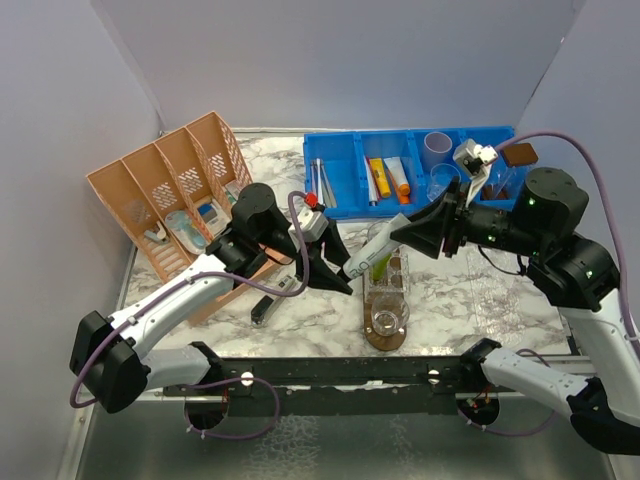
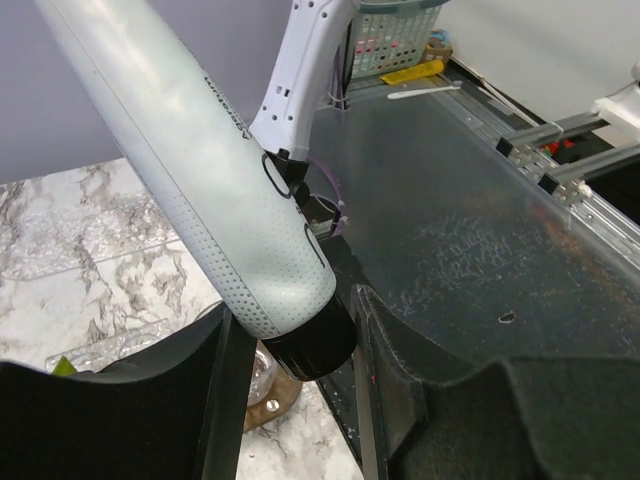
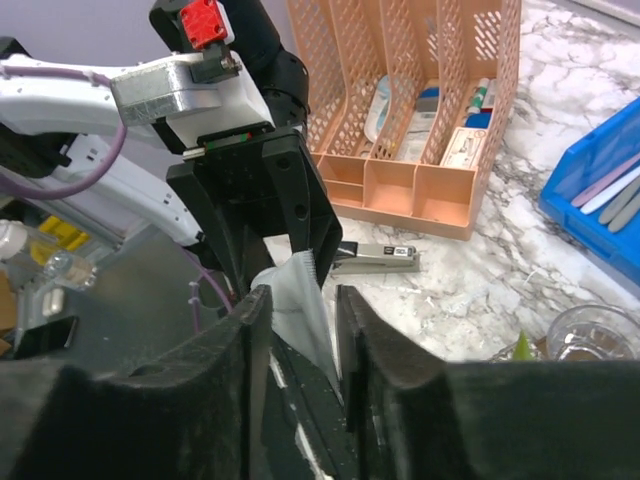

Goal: Prepare toiletry sets of a toothbrush and toothpaste on the tray
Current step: Pick up the toothpaste from the storage box.

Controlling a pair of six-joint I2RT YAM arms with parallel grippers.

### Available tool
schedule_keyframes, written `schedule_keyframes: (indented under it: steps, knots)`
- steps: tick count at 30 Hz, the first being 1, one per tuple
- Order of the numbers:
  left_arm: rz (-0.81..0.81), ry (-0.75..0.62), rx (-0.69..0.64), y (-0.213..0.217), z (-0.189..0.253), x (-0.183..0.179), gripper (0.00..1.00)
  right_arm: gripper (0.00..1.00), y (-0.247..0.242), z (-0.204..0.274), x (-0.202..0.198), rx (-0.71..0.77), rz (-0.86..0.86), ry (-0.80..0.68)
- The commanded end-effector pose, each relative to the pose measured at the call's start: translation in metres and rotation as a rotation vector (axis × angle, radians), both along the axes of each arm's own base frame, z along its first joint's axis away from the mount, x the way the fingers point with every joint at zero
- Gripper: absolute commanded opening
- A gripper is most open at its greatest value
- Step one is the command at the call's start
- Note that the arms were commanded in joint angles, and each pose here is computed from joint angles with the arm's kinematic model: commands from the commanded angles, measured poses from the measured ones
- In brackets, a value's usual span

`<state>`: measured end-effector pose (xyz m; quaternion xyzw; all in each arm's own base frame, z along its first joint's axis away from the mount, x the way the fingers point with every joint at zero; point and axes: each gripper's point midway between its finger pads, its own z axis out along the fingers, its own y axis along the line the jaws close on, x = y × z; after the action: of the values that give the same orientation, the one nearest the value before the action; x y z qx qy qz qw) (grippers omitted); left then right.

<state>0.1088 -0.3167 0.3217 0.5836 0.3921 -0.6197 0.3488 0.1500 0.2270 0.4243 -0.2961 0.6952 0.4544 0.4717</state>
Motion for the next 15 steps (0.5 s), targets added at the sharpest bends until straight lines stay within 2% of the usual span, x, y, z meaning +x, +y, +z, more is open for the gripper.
schedule_keyframes:
  steps: [1, 5, 6, 9, 10, 12, 15]
  knots:
    - [-0.014, -0.046, -0.034, 0.002, 0.006, -0.003, 0.08, 0.23, 0.002, 0.015, -0.020, 0.054, 0.086, -0.041]
    - [-0.011, -0.030, -0.024, 0.000, 0.005, -0.001, 0.12, 0.02, -0.004, 0.019, -0.017, 0.051, 0.042, -0.081]
    - [-0.003, -0.024, -0.021, -0.001, 0.005, 0.001, 0.15, 0.01, -0.006, 0.020, -0.016, 0.049, 0.029, -0.091]
    - [0.049, -0.009, -0.017, -0.003, 0.005, 0.010, 0.36, 0.01, -0.012, 0.019, -0.015, 0.039, 0.002, -0.129]
    - [0.071, -0.010, -0.019, -0.004, 0.006, 0.015, 0.48, 0.01, -0.014, 0.018, -0.013, 0.029, -0.012, -0.141]
    - [0.129, -0.004, -0.020, -0.003, 0.007, 0.026, 0.65, 0.01, -0.021, 0.016, -0.010, 0.000, -0.047, -0.172]
    - [0.208, -0.003, -0.025, 0.000, 0.009, 0.043, 0.78, 0.01, -0.034, 0.012, -0.001, -0.057, -0.117, -0.256]
